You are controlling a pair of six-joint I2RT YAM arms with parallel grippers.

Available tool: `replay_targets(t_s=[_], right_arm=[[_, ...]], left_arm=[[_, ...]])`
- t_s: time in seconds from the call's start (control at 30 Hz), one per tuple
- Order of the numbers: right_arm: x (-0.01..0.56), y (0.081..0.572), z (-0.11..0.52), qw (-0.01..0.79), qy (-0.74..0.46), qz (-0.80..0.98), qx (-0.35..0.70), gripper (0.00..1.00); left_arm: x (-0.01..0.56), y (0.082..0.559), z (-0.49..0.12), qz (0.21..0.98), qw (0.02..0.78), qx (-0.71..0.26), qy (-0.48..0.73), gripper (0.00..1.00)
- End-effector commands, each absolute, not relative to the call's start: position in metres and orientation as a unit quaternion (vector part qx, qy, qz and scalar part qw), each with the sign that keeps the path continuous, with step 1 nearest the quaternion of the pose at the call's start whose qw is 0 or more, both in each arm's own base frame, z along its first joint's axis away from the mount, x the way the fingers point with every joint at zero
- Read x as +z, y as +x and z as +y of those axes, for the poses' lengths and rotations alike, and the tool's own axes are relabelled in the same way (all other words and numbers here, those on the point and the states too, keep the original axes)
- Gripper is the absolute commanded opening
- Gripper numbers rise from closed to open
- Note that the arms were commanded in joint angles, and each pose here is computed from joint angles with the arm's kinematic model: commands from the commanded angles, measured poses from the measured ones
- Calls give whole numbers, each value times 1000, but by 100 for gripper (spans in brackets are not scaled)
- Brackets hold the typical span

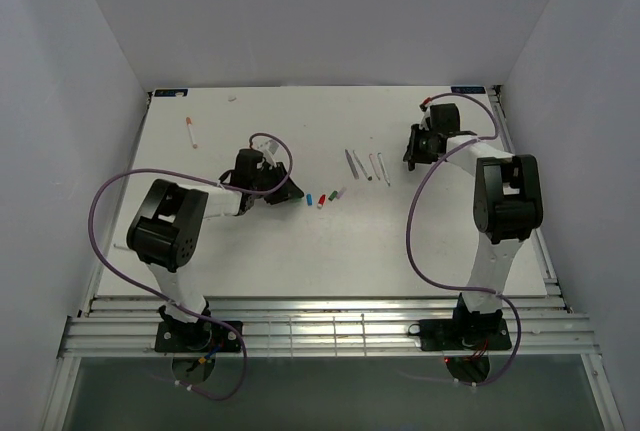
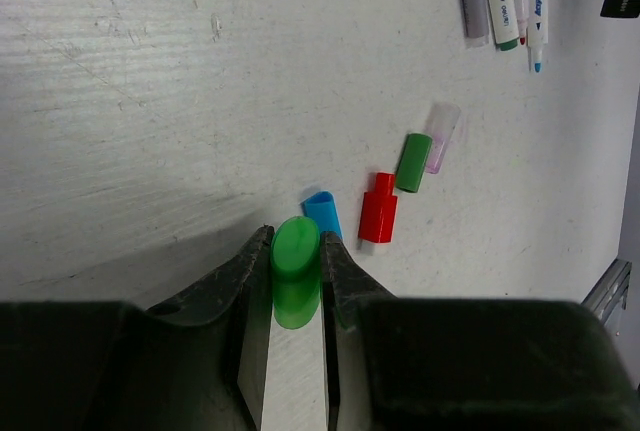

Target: Open the pen caps

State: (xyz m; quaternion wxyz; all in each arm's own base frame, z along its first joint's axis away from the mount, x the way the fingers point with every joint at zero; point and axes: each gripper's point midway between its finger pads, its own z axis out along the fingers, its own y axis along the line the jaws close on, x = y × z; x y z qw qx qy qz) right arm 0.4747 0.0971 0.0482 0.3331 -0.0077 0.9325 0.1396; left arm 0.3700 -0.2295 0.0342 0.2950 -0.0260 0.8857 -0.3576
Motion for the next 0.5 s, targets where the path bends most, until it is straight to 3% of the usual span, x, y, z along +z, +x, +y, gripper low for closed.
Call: replay_targets(t_s=[0.0, 0.2, 0.47], right_arm=[[60, 490, 111, 347, -35, 922, 168, 14], [47, 494, 122, 334, -37, 922, 195, 20], [34, 487, 137, 319, -46, 921, 220, 29]], left_arm=[[50, 380, -234, 871, 318, -374, -13, 13], [42, 375, -229, 877, 313, -363, -34, 39], [34, 366, -220, 883, 311, -348, -48, 54]])
